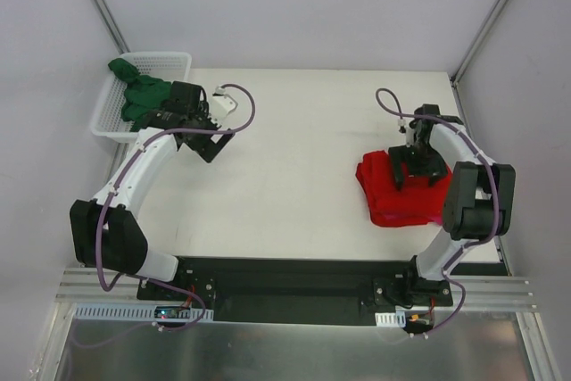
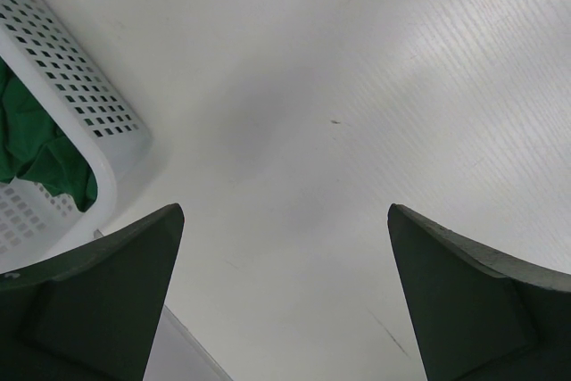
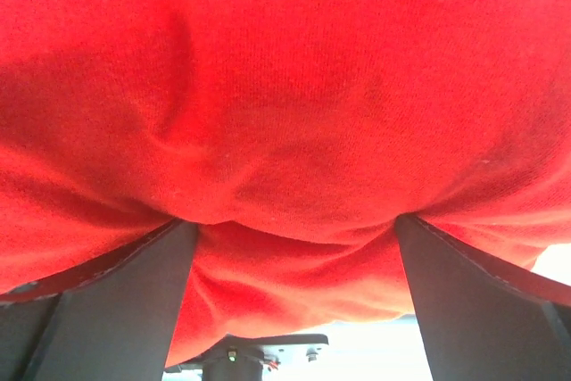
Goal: Fold and stack the t-shirts
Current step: Put the neatly folded tshirt into the corner of the board with the right arm
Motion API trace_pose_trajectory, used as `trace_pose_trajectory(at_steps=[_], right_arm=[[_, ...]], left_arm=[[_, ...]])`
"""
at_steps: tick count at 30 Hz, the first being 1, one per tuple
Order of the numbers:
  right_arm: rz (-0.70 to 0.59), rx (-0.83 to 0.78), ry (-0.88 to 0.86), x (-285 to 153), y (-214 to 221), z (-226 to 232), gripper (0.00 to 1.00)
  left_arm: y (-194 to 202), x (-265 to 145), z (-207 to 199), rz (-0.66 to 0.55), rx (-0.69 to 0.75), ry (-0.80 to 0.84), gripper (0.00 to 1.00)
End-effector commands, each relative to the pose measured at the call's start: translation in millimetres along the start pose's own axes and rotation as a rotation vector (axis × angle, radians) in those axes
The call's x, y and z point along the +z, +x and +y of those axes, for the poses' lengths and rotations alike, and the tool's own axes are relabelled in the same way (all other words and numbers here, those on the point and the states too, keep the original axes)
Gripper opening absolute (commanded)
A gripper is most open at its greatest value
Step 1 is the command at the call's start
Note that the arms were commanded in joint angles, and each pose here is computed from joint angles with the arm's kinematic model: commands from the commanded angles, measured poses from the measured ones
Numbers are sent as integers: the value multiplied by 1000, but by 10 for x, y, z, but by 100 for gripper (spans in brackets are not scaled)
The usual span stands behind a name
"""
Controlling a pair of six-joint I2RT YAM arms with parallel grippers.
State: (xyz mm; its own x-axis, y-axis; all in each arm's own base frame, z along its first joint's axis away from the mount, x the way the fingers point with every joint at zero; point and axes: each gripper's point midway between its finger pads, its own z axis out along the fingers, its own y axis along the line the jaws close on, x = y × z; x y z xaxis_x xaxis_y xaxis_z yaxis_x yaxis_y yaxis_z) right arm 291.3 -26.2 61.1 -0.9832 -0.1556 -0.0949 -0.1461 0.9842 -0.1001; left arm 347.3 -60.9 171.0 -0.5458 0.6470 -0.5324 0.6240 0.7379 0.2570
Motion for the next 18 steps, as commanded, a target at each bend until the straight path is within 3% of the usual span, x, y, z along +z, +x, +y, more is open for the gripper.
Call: trace_pose_trajectory(at_steps=[1,18], right_arm=[[29,-15,5,-80,291,-180,96],[69,-27,-8,29,874,-482,96]], left_arm=[[-120,11,-50,-23,7,27,99],[-321,96,-154,-31,52,50,99]])
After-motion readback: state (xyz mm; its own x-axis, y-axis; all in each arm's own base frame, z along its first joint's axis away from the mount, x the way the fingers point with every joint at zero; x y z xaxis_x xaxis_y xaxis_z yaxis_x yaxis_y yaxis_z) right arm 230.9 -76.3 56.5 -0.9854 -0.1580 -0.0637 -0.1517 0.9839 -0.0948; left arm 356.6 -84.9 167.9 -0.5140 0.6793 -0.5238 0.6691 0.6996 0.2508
